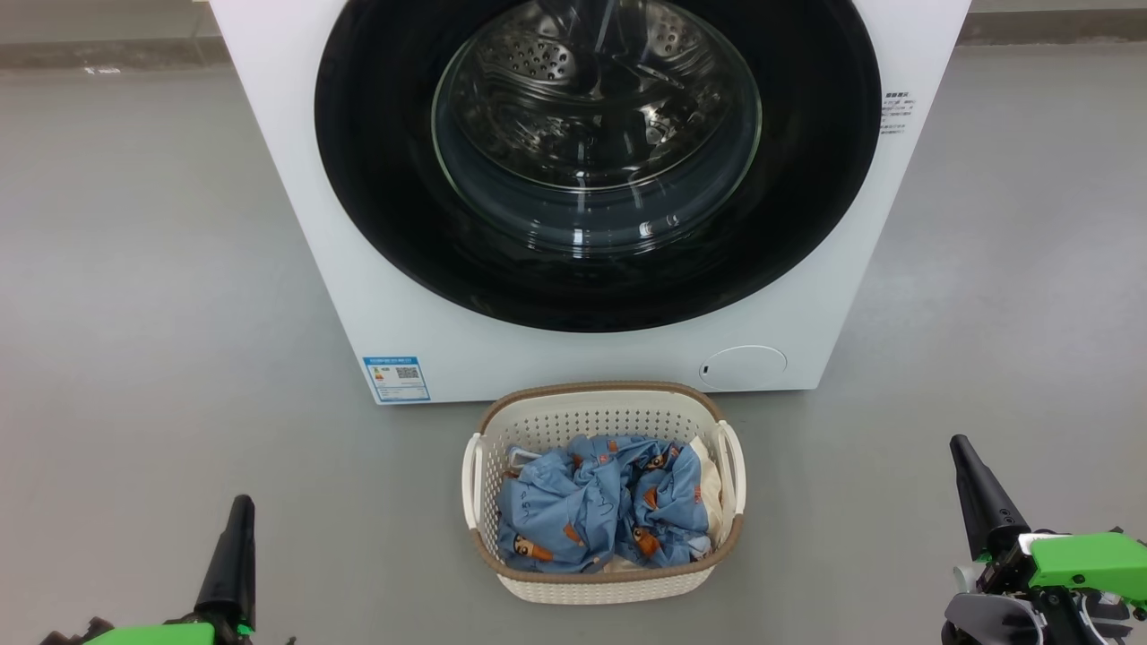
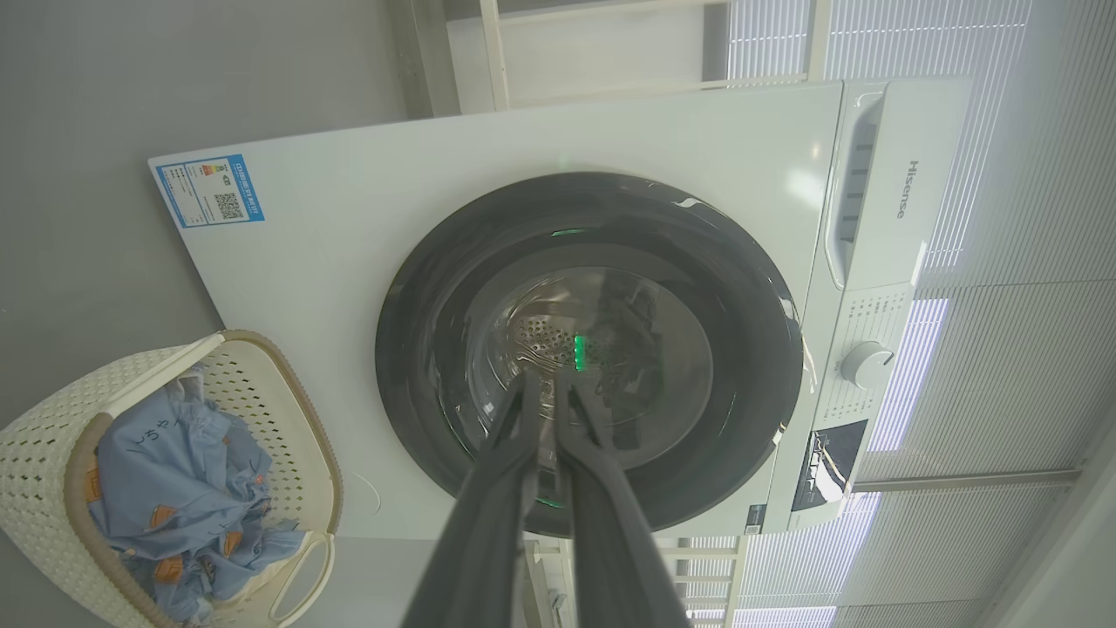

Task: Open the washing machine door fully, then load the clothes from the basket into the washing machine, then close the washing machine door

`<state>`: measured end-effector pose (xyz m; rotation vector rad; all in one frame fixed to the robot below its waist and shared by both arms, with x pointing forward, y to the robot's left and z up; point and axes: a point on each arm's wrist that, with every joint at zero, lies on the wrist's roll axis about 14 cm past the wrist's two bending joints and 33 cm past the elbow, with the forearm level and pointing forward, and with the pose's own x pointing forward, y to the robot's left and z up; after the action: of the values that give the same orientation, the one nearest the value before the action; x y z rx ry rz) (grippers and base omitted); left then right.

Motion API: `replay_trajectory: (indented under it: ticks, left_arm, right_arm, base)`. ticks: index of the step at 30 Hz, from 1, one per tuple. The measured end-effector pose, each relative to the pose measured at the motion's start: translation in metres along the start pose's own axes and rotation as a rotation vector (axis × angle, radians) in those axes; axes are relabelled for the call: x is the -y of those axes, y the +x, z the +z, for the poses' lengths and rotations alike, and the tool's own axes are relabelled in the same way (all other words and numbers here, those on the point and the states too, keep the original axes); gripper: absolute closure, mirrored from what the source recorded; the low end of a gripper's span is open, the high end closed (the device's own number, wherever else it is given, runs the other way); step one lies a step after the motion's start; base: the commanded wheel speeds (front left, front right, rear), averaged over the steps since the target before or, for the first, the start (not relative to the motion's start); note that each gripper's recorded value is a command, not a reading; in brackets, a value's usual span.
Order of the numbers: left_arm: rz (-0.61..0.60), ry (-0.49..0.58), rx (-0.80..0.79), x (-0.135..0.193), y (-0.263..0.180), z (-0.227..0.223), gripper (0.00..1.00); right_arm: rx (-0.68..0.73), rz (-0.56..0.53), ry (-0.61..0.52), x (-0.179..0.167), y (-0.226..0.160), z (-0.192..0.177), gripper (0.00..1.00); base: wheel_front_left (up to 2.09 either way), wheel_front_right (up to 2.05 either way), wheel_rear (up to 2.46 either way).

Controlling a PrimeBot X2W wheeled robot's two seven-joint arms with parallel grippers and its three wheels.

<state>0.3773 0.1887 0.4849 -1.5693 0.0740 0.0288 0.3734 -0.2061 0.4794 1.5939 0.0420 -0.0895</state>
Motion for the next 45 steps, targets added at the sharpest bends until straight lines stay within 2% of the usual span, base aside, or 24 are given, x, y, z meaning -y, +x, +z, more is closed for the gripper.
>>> replay_trajectory:
  ticks: [45]
  left_arm:
    - [0.0, 0.0, 0.0, 0.0, 0.0, 0.0, 1.0]
  right_arm:
    - [0.0, 0.0, 0.0, 0.0, 0.0, 0.0, 1.0]
  base:
    - [0.0, 0.0, 0.0]
